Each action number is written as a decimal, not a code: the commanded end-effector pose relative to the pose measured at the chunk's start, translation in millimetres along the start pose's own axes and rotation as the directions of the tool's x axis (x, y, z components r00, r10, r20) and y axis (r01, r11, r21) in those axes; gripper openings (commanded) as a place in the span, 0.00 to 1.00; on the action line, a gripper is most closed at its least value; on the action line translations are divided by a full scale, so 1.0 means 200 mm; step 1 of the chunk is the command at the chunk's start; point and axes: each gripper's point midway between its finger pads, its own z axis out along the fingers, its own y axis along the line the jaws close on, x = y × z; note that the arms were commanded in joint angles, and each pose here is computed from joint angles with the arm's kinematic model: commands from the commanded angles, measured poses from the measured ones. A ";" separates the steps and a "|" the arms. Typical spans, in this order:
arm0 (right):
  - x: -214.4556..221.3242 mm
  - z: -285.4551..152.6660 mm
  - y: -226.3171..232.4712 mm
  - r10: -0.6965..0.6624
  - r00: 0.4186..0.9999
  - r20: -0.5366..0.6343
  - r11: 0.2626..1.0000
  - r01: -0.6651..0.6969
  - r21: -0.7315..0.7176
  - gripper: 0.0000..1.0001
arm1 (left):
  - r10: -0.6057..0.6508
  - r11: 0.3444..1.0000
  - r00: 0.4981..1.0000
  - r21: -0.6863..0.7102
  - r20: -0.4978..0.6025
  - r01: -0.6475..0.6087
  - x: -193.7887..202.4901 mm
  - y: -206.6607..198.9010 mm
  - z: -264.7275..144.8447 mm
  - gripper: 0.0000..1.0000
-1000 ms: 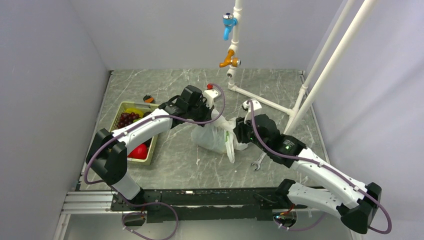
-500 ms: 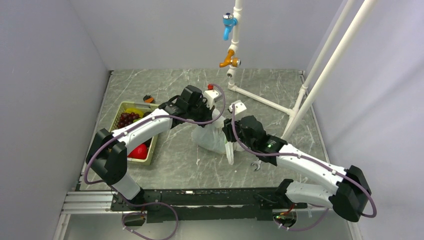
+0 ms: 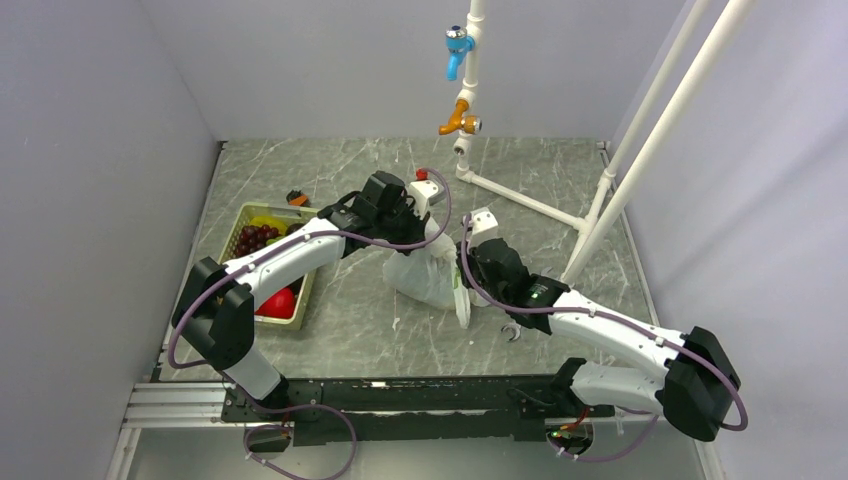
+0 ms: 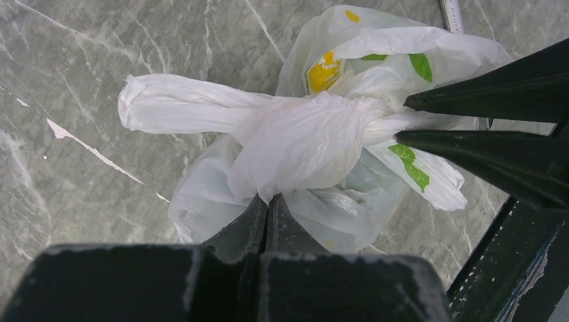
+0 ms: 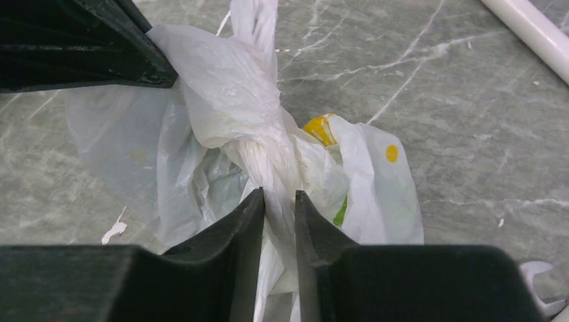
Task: Take the fake fruits out of the plastic bag
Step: Untie the plastic bag at the center of the board.
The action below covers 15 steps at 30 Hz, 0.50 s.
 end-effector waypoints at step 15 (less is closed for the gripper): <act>-0.02 -0.22 -0.12 0.153 0.983 0.104 0.987 -0.156 0.028 0.00 | -0.076 0.979 0.992 -0.182 0.098 0.093 -0.12 0.22 -0.11 0.00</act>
